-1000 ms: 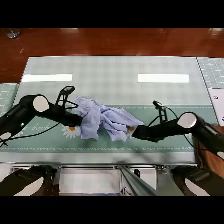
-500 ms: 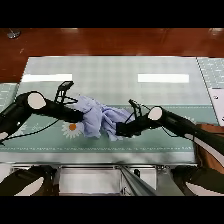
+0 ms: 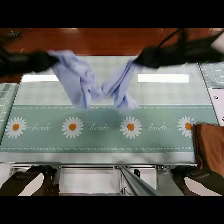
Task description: Fold the shirts.
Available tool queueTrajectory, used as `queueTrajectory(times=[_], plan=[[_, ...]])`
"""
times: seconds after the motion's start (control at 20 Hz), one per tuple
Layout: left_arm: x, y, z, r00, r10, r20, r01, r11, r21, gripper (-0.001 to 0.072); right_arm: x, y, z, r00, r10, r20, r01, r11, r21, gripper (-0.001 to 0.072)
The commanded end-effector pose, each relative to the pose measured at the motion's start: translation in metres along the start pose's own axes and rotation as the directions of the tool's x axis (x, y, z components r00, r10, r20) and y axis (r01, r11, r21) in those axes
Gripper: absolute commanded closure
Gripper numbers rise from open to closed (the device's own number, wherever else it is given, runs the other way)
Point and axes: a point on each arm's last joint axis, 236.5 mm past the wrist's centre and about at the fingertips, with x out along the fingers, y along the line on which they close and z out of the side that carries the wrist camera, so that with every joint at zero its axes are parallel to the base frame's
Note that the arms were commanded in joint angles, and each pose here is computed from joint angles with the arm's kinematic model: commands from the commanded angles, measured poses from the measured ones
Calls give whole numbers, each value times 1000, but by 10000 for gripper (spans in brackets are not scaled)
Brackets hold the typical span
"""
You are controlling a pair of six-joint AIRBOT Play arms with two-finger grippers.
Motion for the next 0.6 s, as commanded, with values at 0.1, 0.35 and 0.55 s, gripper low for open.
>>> queueTrajectory(times=[0.1,0.35,0.55], plan=[[-146,-91,98,941,-73,331,2,978,210,689,-199,84,33,948,-155,277,249,903,-350,691],[-210,-114,51,944,28,328,-140,936,324,689,-287,109,-14,866,-273,418,434,827,-359,691],[-221,-82,1,952,203,230,-263,927,269,689,-306,76,-56,835,-445,323,529,810,-254,690]])
